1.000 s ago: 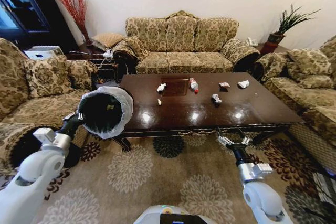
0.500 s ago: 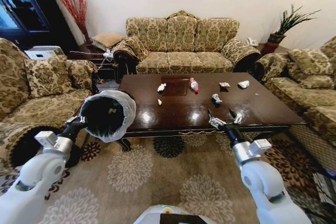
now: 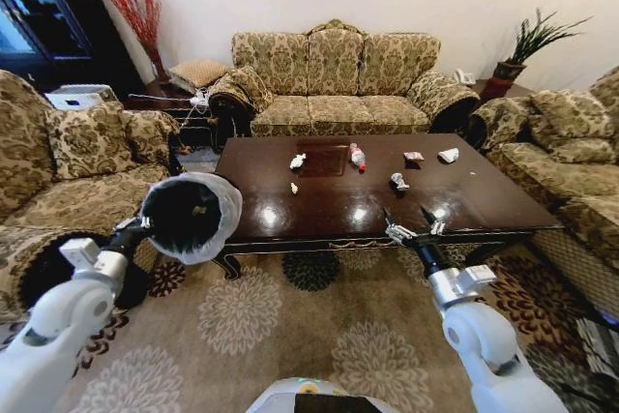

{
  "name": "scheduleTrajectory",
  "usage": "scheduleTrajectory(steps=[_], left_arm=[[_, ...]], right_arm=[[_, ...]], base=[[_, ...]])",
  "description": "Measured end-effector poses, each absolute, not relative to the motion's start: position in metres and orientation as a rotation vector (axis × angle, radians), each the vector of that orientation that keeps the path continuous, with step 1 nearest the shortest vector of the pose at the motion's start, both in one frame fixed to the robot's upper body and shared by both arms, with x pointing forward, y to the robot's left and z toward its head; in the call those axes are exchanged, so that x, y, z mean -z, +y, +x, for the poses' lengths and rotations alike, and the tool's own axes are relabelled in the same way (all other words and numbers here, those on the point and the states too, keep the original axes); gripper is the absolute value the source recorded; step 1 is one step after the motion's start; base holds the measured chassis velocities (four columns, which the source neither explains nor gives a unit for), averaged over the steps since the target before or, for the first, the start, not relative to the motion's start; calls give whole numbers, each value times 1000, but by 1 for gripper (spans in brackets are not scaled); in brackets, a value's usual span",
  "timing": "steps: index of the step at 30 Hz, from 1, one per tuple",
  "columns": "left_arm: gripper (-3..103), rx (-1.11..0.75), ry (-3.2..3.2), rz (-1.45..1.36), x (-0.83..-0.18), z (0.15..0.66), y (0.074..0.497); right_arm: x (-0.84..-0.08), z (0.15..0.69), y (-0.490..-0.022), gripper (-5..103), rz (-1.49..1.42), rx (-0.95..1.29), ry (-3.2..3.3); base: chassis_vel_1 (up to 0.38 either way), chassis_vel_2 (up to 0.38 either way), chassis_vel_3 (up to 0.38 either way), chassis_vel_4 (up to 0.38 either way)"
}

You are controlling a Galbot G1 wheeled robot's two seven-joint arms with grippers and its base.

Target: Move to the front of the table and place the trash on the table into the trash bin.

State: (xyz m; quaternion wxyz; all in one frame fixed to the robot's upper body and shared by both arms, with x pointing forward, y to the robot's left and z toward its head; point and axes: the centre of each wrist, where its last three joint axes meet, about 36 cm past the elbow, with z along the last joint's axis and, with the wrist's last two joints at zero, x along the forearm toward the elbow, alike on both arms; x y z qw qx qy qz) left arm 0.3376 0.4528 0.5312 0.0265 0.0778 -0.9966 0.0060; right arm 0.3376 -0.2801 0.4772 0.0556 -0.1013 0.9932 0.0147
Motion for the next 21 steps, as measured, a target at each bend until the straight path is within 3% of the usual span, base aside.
scheduleTrajectory(steps=[13, 21], left_arm=[[0, 14, -3105, 217, -517, 326, 436], [0, 30, -3122, 188, -514, 323, 435]], right_arm=[[-466, 342, -278, 100, -292, -59, 3034], [-464, 342, -277, 100, -287, -63, 3036]], base=[[-25, 25, 24, -24], [-152, 151, 154, -168]])
